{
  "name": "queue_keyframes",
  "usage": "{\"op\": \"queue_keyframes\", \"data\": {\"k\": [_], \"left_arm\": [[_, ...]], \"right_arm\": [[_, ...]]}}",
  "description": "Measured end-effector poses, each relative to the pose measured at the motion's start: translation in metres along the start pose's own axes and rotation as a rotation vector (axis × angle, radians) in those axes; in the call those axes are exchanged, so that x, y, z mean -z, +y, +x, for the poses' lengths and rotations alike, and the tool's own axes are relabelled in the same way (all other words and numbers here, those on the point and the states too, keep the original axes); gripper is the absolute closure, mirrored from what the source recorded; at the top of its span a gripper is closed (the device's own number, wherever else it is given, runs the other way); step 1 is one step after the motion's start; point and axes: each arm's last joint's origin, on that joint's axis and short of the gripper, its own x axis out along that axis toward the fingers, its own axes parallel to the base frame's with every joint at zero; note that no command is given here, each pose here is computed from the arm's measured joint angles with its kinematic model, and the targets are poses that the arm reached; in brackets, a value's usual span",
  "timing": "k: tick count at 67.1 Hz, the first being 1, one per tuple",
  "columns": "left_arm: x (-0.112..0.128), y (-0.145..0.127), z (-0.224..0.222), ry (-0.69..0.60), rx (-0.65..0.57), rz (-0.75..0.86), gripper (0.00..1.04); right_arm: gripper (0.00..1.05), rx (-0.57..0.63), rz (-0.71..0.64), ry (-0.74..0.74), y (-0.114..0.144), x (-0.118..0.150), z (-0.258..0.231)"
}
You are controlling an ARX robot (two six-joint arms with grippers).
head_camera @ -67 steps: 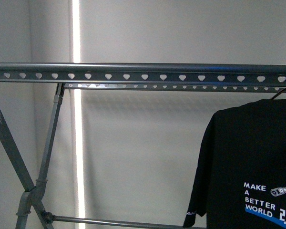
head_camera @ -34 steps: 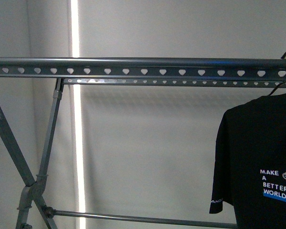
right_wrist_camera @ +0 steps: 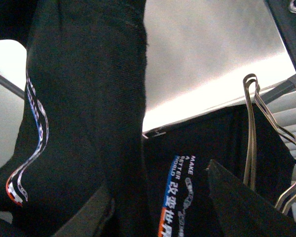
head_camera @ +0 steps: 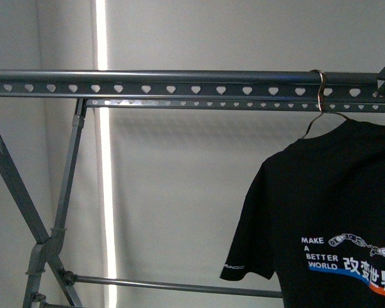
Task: Hang clothes on hanger
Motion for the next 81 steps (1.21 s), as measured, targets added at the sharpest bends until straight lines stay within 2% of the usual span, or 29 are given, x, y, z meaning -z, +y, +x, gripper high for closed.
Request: {"op": "queue_keyframes", "data": {"k": [10,17,20,29,40,48,55,65,71,74,81], "left_arm": [[-0.001,0.000,-0.005,-0.007,0.002,0.000,1.01],[-0.001,0.000,-0.007,-0.006,0.002,0.000,1.01],[-0.001,0.000,-0.009,-0.005,0.002,0.000,1.01],[-0.001,0.000,-0.012,-0.008,0.002,0.000,1.01],[-0.001,0.000,-0.015,-0.007,0.002,0.000,1.01],[-0.001,0.000,-0.016,-0.005,0.001,0.000,1.01],[0.003,0.000,-0.024,0.025,0.002,0.000,1.01],[0.002,0.000,-0.028,0.001,0.002,0.000,1.01],[0.002,0.000,-0.028,0.001,0.001,0.000,1.01],[0.002,0.000,-0.028,0.001,0.001,0.000,1.01],[0.002,0.000,-0.028,0.000,0.002,0.000,1.01]], "right_arm": [[0.29,-0.015,0.157,-0.169,-0.001,0.006,-0.028],[0.10,-0.013,0.304,-0.329,-0.004,0.012,-0.066],[0.05,-0.013,0.363,-0.388,-0.005,0.014,-0.084],[0.07,-0.091,0.528,-0.537,0.009,0.032,-0.135],[0.07,-0.207,0.680,-0.542,0.045,0.070,-0.149],[0.07,-0.140,0.841,-0.568,0.064,0.104,-0.162],[0.07,-0.049,0.925,-0.635,0.080,0.123,-0.183],[0.08,-0.006,1.004,-0.655,0.134,0.148,-0.206],[0.25,0.008,0.955,-0.500,0.161,0.152,-0.217],[0.34,-0.028,0.905,-0.462,0.172,0.155,-0.219],[0.53,-0.022,0.863,-0.430,0.181,0.162,-0.217]]}}
